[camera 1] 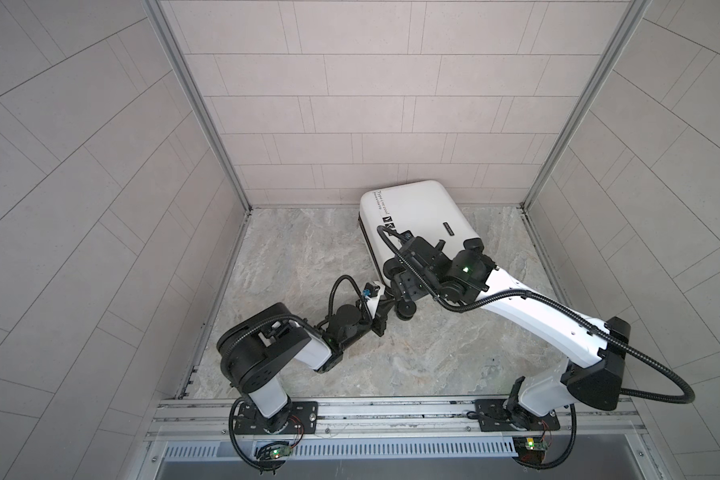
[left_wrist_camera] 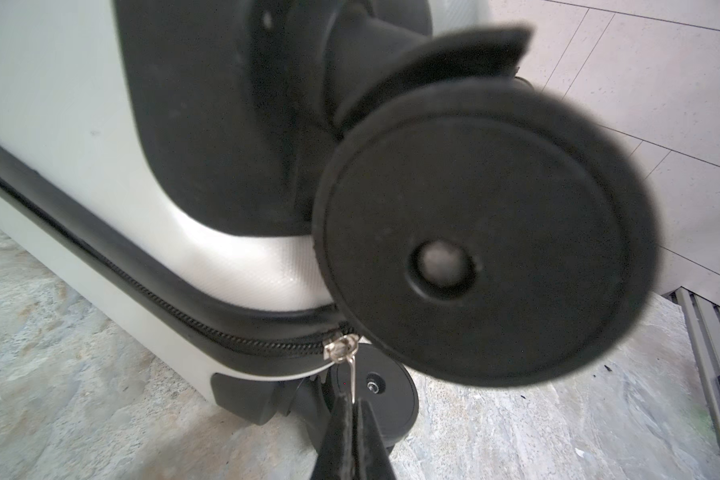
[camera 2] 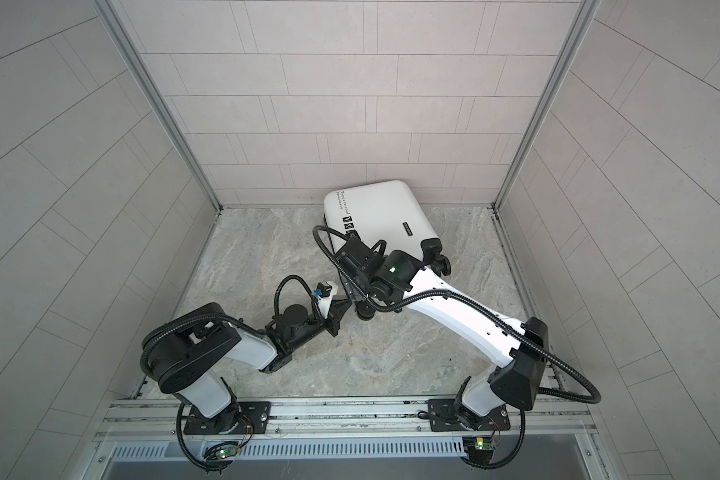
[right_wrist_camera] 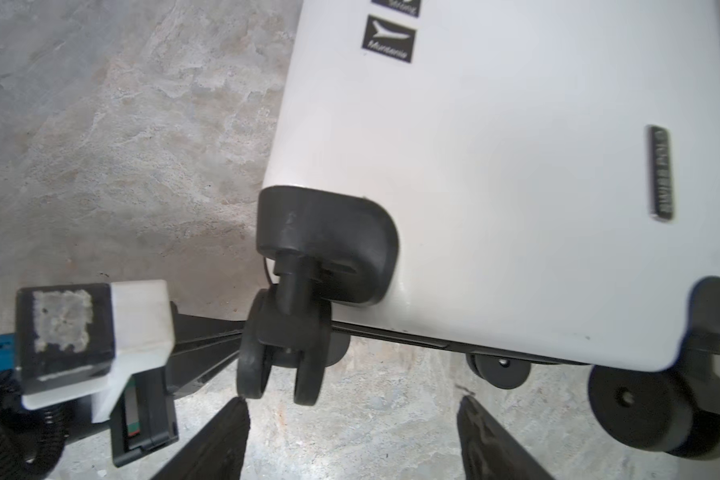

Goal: Pack the luggage

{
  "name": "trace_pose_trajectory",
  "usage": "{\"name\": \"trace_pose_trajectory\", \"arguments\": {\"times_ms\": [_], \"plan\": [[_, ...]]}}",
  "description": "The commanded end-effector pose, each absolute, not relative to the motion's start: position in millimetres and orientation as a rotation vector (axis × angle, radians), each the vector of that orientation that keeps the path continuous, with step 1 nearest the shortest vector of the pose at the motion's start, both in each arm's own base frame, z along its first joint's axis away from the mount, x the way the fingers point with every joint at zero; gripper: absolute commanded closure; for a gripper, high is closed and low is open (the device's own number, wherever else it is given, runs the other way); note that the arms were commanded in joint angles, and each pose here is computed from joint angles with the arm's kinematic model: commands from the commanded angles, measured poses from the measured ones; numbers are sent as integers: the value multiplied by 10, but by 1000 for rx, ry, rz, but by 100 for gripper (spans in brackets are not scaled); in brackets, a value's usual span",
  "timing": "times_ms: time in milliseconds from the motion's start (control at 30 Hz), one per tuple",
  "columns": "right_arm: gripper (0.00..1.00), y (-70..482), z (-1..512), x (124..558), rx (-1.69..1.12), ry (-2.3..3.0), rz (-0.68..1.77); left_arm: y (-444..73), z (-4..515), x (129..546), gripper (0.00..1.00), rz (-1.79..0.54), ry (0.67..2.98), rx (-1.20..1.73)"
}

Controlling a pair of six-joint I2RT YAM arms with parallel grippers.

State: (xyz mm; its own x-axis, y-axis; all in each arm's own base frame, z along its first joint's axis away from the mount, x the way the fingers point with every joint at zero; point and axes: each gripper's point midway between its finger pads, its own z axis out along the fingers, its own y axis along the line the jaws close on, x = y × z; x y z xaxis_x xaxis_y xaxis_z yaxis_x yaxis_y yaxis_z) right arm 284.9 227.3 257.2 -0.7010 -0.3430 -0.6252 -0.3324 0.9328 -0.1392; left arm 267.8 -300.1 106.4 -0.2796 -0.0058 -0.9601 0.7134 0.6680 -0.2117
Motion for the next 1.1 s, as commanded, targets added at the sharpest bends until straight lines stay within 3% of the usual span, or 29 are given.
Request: {"name": "trace_pose_trajectory", "arguments": {"times_ms": [0, 400, 1067], "plan": [[17, 1808, 2708, 2911, -366, 2364, -133, -3025, 1202, 2623, 100, -812, 1671, 564], [13, 356, 2444, 3015, 133, 2399, -156, -2941, 1154, 2663, 100, -783, 1698, 512], [20, 259, 1832, 3317, -14, 2578, -197, -2915, 1119, 2686, 100, -772, 1717, 488]]}}
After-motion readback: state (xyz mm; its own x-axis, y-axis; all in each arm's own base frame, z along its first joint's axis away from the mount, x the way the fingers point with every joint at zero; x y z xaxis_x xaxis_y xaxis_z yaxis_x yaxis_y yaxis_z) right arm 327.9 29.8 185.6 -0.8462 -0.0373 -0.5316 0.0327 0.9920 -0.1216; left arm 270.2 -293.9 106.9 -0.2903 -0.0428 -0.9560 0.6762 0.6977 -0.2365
